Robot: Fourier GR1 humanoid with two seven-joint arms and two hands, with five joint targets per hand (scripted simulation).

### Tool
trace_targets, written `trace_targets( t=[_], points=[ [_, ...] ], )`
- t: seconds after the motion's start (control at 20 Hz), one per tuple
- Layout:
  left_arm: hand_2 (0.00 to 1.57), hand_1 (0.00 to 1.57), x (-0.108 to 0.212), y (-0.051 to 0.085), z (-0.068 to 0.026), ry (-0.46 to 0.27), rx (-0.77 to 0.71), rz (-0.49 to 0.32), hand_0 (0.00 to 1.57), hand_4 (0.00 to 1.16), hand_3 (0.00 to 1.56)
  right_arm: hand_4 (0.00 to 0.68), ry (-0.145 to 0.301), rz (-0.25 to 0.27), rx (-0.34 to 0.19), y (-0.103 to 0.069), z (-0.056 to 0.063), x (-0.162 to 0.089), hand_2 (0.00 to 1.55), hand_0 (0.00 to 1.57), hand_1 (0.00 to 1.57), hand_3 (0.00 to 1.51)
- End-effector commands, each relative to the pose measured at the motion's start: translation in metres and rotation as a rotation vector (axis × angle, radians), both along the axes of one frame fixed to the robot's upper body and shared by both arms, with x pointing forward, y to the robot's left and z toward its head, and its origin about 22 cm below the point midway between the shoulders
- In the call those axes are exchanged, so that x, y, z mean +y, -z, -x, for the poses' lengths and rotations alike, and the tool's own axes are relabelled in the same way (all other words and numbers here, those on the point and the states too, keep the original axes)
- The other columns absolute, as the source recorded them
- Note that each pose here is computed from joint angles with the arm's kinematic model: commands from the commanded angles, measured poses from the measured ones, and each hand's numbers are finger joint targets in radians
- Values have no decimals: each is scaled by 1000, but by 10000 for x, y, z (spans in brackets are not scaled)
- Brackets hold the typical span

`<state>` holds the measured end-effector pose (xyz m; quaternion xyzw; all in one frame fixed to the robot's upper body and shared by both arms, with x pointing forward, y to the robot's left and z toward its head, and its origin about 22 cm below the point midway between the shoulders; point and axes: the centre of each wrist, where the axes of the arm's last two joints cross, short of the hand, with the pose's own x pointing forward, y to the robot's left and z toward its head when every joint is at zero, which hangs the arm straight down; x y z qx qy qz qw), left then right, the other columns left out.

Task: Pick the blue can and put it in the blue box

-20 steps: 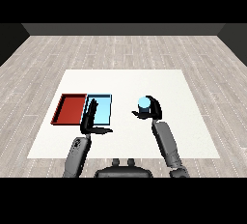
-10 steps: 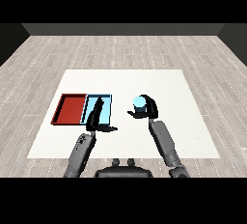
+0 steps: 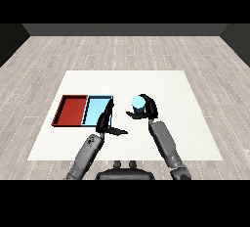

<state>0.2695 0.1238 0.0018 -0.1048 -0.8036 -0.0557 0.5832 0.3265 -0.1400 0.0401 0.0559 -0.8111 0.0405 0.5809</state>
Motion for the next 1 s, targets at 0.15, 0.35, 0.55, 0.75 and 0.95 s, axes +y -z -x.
trace_targets(
  t=[0.15,0.35,0.55,0.75,0.95],
  points=[
    [0,0,-21,128,60,21,47,-3,0,0,0,554,-29,1,-5,-102,61,200,1463,1443,1443,1371],
    [0,0,-151,194,-238,19,48,-16,0,0,0,559,-68,-18,11,59,156,298,1463,1433,1433,1370],
    [0,0,-319,165,-169,33,109,3,0,0,0,560,-77,-22,25,-87,75,237,1469,1444,1444,1382],
    [0,0,-509,95,-90,33,95,-3,0,0,0,553,-90,-30,-15,-211,89,366,1460,1435,1435,1357],
    [0,0,-560,229,-158,41,92,-8,0,0,0,553,-97,-42,-1,-56,124,603,1463,1437,1437,1373]
  ],
)
